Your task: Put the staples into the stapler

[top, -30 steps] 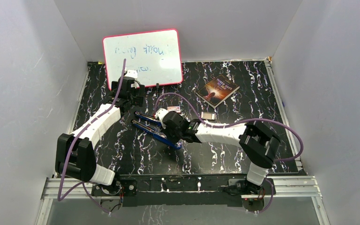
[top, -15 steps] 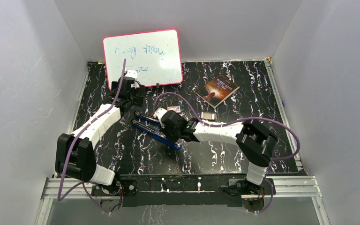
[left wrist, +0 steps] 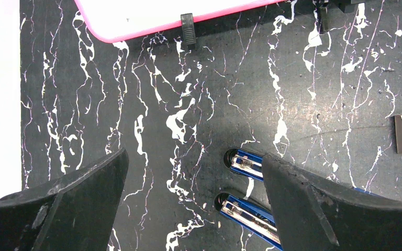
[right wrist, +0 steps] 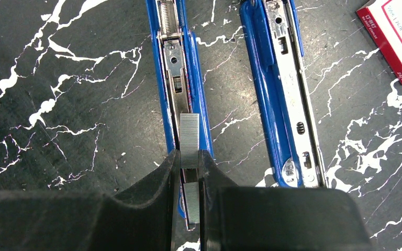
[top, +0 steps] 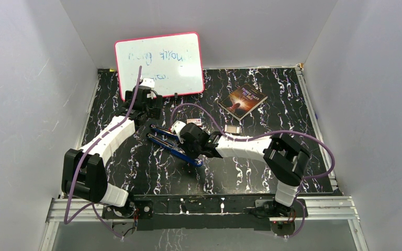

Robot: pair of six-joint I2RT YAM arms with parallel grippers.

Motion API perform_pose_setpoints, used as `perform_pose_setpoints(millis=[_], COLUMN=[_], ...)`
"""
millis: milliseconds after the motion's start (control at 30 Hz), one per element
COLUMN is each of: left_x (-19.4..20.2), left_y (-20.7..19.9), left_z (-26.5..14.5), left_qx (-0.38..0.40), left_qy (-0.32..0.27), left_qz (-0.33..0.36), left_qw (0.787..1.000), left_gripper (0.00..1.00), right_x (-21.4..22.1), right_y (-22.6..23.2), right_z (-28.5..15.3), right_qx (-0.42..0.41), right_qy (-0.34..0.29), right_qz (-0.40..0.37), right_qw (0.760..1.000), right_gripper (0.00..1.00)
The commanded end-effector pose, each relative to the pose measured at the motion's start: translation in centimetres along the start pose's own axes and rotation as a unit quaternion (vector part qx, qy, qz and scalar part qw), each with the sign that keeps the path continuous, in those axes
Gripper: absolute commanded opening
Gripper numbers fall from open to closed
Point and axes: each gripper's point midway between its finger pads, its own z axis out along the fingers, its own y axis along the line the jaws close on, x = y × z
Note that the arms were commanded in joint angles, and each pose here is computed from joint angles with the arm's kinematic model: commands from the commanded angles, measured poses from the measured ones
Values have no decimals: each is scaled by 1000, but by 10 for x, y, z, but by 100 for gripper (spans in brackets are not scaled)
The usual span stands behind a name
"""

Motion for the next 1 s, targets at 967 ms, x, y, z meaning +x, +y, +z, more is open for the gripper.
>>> perform_pose_setpoints(millis=[967], left_x=[-3], left_y=[5], left_z=[-4], left_qx=[-10], left_qy=[-10], left_qz=[3], left_qw=[1000], left_gripper=[98], right_x=[11], right_y=[15], right_z=[6], right_qx=[-47], right_qy=[85], right_qz=[-22], right_qw=[995], right_gripper=[0])
